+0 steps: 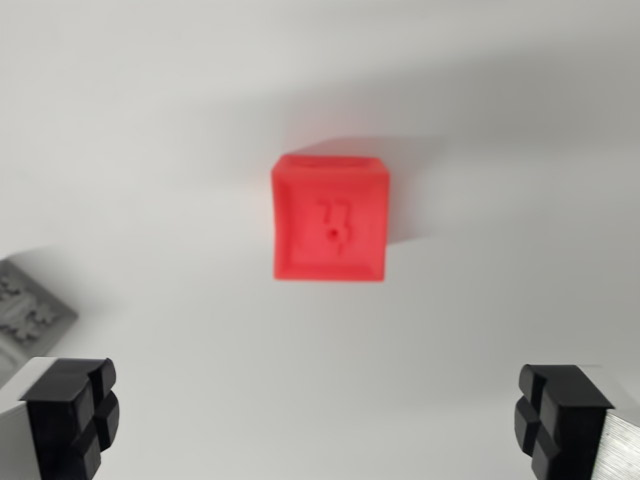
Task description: Destack cube
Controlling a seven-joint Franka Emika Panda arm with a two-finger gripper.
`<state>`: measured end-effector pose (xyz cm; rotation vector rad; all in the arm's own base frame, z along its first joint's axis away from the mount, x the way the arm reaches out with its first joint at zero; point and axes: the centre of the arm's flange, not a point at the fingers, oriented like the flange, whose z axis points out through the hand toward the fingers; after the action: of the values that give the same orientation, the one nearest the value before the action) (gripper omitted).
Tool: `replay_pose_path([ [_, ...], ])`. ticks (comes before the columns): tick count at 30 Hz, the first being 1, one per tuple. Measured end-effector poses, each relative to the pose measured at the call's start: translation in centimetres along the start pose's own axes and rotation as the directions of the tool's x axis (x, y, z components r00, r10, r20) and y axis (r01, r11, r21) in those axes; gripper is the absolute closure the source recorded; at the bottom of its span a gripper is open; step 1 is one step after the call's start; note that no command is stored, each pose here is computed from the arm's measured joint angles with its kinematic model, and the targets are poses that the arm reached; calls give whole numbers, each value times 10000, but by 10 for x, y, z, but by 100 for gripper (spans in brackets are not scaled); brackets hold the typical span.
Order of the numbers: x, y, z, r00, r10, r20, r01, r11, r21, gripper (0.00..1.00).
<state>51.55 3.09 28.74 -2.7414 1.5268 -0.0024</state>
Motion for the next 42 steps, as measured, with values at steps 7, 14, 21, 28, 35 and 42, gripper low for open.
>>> replay_pose_path([
  [7, 0, 0, -31, 10000, 3, 3, -3, 10000, 7, 0],
  [14, 0, 0, -57, 10000, 10, 12, -10, 10000, 11, 0],
  [21, 0, -1, -80, 10000, 10, 15, -10, 10000, 11, 0],
  [28, 0, -1, -101, 10000, 11, 19, -11, 10000, 11, 0],
  [35, 0, -1, -116, 10000, 12, 24, -12, 10000, 11, 0],
  [42, 1, -1, -125, 10000, 14, 25, -14, 10000, 11, 0],
])
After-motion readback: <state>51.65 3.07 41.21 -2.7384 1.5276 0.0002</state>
